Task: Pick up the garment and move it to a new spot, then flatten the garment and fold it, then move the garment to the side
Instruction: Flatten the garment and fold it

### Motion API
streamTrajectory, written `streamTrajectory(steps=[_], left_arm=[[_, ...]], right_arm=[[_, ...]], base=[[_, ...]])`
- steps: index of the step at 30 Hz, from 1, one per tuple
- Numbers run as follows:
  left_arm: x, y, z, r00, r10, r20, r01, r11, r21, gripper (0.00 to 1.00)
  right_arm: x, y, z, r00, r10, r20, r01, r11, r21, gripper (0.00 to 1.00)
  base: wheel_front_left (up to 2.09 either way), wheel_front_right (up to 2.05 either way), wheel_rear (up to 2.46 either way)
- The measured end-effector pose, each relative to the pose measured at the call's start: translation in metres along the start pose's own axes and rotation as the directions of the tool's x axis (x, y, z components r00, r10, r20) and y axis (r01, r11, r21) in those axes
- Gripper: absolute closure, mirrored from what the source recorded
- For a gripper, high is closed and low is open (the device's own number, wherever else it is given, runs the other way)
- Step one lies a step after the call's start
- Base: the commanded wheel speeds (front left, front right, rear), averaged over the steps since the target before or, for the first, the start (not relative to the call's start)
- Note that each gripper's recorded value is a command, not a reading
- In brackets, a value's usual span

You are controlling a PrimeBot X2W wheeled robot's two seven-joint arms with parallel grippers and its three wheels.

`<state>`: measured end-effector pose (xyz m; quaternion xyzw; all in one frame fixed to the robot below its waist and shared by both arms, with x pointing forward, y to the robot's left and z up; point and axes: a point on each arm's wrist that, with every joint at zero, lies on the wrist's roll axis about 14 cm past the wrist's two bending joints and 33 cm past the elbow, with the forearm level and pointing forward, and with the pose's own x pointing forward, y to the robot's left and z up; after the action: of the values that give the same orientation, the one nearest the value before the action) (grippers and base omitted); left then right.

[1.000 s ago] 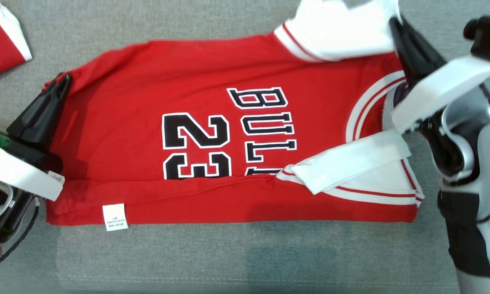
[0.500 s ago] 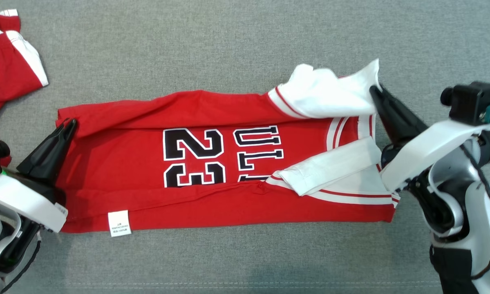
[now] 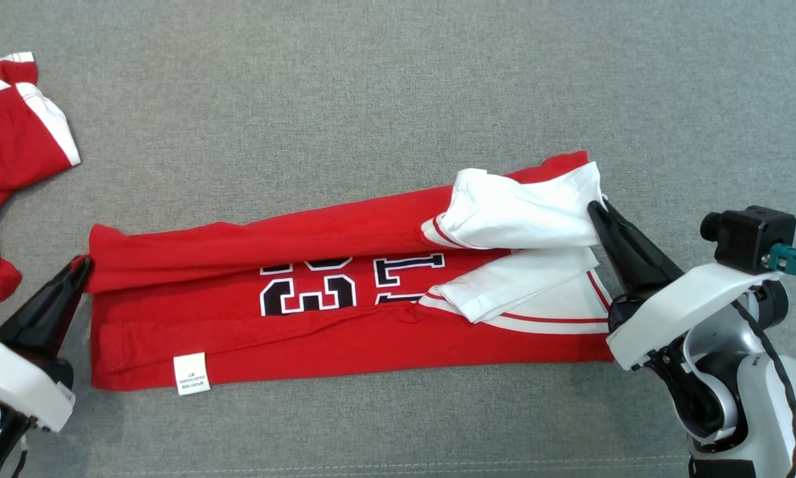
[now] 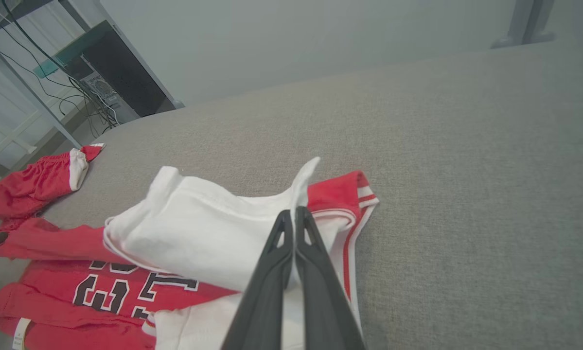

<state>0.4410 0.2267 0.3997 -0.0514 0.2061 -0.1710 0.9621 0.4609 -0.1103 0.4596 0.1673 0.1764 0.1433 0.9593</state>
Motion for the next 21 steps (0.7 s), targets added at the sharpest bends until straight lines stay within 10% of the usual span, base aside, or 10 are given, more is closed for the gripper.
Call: streamTrajectory(steps=[21], left_arm=[[-0.027,-0.006,-0.042,0.995,0.034,-0.098,-0.047,0.99,-0.132,1.0]], right_arm=[[-0.014,-0.004,-0.034,0.999,-0.028,-0.036,0.03,0.998,0.047,1.0]], base=[[0.0,0.0,0.0]])
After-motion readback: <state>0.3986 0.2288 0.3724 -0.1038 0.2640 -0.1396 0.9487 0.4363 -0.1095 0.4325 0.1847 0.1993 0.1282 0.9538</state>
